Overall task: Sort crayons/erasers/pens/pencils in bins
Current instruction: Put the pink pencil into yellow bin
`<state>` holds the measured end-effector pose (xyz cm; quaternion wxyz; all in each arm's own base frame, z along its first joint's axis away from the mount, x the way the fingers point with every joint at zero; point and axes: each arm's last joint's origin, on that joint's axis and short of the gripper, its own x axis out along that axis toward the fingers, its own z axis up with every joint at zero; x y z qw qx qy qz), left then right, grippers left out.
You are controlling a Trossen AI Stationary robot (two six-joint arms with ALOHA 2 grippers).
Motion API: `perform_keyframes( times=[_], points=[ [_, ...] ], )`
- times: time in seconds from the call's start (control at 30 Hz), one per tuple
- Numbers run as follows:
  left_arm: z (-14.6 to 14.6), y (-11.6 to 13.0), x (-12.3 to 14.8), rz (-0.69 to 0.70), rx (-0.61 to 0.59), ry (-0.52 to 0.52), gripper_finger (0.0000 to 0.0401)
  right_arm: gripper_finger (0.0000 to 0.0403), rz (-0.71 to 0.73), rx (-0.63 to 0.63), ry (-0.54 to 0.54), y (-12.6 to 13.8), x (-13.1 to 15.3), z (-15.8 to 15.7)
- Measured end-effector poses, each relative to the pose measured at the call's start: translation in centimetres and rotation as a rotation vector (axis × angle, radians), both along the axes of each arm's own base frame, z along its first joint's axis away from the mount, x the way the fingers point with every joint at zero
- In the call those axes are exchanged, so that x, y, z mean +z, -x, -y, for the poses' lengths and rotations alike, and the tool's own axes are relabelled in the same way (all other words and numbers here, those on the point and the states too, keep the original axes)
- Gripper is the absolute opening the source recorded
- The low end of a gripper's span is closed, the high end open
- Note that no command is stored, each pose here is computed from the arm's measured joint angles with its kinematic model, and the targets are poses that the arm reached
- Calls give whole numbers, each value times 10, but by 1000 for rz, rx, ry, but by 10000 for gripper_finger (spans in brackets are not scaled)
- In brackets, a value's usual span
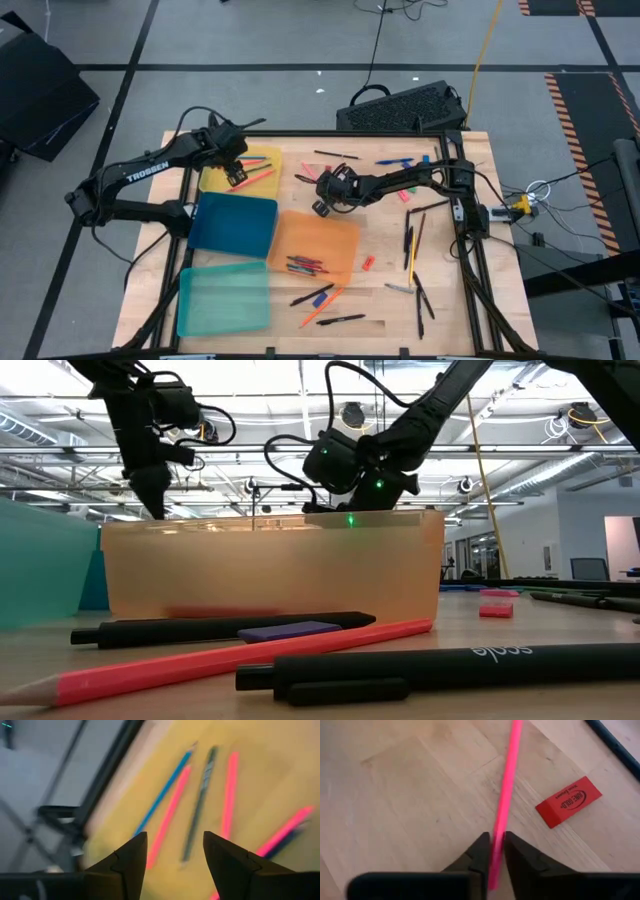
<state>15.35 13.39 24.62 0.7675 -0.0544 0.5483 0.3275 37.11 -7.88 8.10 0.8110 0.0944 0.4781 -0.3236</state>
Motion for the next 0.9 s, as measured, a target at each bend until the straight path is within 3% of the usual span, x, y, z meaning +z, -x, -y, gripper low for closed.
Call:
perform_keyframes(
  times=[0.13,0.3,0.4,0.63,0.9],
  points=[
    [3,-9,11,275,-20,89,196,11,7,10,-42,2,4,3],
    [1,-21,25,521,-35,92,196,19,58,39,-36,2,27,4],
    [-1,-25,30,603,-23,74,196,17,62,77,-23,8,47,2],
    [0,-39,44,746,-93,-15,196,14,263,114,100,18,124,3],
    [14,-56,60,928,-181,-22,196,14,451,160,207,45,194,1]
  ],
)
